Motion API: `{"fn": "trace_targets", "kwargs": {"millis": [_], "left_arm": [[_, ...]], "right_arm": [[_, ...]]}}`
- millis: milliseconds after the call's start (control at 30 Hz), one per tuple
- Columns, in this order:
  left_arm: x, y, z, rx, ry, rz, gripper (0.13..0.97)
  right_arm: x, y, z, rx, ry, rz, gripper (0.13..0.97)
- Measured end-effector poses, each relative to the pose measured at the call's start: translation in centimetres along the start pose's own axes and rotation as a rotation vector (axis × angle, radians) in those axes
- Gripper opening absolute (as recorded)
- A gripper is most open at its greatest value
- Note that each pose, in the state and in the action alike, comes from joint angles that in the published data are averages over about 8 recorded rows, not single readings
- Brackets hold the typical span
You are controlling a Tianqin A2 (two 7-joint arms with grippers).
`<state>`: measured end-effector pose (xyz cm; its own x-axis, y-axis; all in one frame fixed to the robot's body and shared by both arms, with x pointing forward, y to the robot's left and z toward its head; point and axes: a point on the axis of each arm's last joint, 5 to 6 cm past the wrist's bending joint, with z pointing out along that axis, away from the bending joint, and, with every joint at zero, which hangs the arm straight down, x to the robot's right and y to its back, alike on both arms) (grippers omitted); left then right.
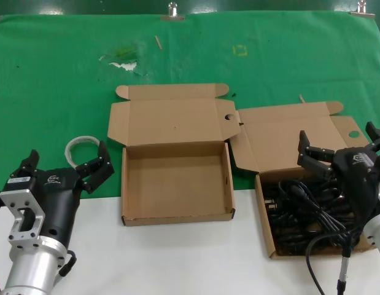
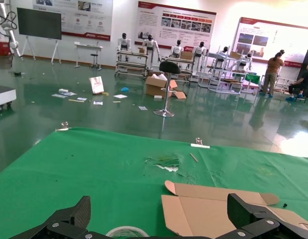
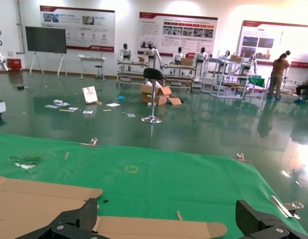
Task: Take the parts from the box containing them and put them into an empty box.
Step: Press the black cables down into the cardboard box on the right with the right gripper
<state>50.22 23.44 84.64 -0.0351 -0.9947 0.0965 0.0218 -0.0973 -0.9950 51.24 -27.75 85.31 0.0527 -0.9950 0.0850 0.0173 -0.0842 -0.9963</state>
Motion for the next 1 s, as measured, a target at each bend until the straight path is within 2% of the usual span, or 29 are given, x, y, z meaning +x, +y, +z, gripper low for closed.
{"fn": "trace_targets", "kwargs": {"millis": [1000], "left_arm": [[0.00,0.00,0.00,0.000,0.000,0.000,0.960]], "right_arm": [[0.18,-0.13,-0.34,0.004,0.013,0.010,0.966]]}}
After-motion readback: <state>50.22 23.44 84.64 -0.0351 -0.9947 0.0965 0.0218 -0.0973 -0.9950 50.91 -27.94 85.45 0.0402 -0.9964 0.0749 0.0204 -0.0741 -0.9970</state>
